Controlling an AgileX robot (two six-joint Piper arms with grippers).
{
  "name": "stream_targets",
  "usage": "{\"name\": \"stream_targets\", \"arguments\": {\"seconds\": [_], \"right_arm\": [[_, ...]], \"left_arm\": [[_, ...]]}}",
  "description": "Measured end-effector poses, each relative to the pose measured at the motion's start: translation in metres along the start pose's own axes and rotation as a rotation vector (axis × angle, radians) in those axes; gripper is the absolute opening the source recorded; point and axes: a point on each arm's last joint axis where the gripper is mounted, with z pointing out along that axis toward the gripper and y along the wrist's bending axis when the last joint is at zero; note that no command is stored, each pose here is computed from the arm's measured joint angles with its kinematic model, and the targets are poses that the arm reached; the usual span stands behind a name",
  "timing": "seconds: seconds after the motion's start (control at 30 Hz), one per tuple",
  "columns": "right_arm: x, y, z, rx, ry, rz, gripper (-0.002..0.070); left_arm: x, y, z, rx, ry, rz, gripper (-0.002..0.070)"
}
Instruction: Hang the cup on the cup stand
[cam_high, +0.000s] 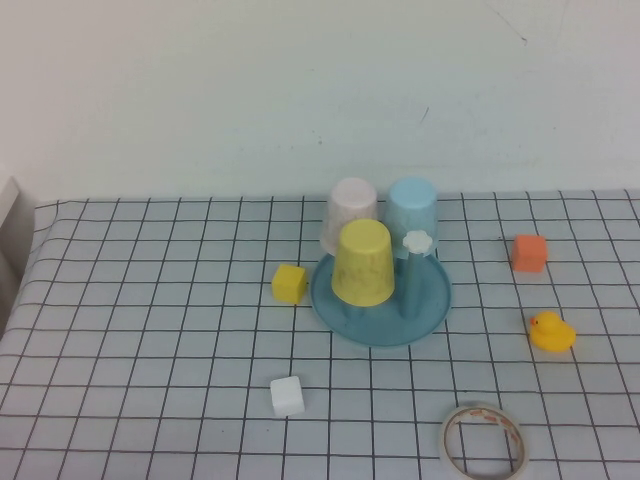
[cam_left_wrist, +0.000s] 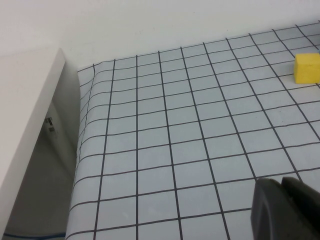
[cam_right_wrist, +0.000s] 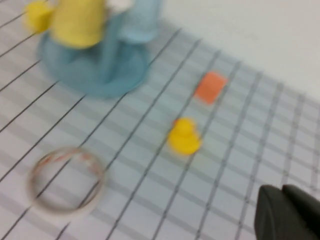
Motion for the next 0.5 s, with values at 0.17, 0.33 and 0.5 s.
{"name": "stream_targets", "arguments": {"seconds": [0.17,0.33,0.5], "right_arm": [[0.033,-0.002,-0.001,0.171,-0.166,0.07,-0.0001],[0.067,0.004,0.002,0.268,-0.203,0.105,-0.0001],[0.081,0.004,-0.002,0.357,-0.203,0.147,-0.0001]], "left_arm": [[0.0,0.0,0.0,0.0,0.0,0.0,0.0],[0.0,0.0,0.0,0.0,0.0,0.002,0.0],[0.0,0.0,0.0,0.0,0.0,0.002,0.0]]}}
